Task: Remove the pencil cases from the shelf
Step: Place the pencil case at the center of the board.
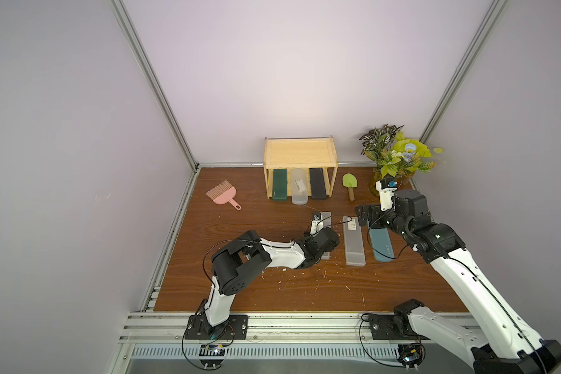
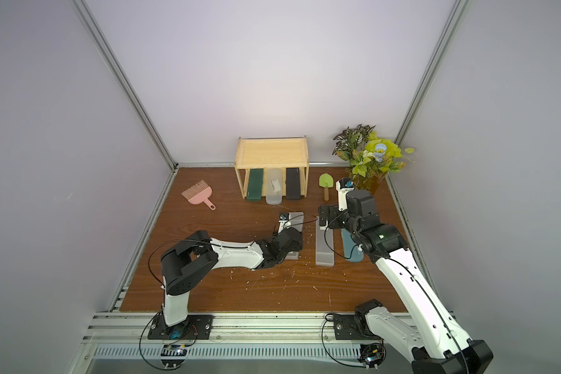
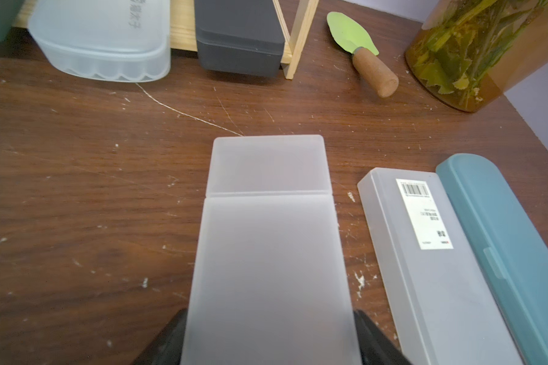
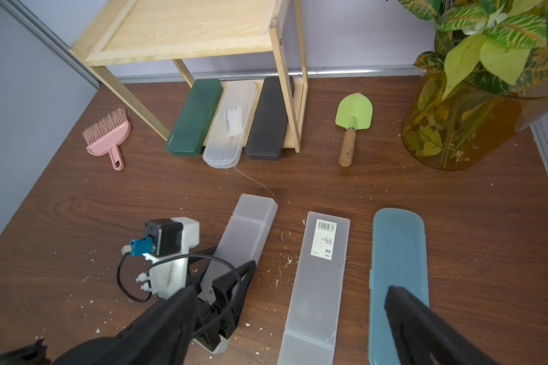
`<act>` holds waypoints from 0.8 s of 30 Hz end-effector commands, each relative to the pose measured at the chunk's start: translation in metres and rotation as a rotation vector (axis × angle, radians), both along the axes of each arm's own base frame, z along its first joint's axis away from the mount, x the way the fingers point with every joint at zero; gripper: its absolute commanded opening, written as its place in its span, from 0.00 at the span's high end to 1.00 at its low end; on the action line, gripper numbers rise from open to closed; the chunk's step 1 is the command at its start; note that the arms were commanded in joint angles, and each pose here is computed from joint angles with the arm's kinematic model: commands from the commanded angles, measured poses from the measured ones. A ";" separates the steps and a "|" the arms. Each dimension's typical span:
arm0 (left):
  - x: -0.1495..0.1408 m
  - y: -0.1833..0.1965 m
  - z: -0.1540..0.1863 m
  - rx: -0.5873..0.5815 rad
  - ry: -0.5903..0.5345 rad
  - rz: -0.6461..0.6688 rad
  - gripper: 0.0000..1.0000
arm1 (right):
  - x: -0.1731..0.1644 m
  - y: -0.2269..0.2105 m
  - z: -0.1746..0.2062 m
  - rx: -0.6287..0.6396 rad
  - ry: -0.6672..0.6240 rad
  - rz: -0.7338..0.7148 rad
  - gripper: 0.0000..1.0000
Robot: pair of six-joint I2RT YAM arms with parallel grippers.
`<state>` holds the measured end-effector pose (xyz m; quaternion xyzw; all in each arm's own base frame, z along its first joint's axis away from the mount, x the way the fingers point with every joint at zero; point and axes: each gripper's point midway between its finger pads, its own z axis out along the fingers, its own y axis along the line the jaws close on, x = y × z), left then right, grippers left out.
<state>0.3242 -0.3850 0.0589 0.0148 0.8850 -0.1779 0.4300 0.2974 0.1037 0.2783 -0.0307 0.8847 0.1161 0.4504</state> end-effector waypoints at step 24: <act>0.005 -0.022 0.015 -0.025 -0.020 0.036 0.01 | 0.001 -0.006 -0.008 -0.013 -0.009 0.003 0.00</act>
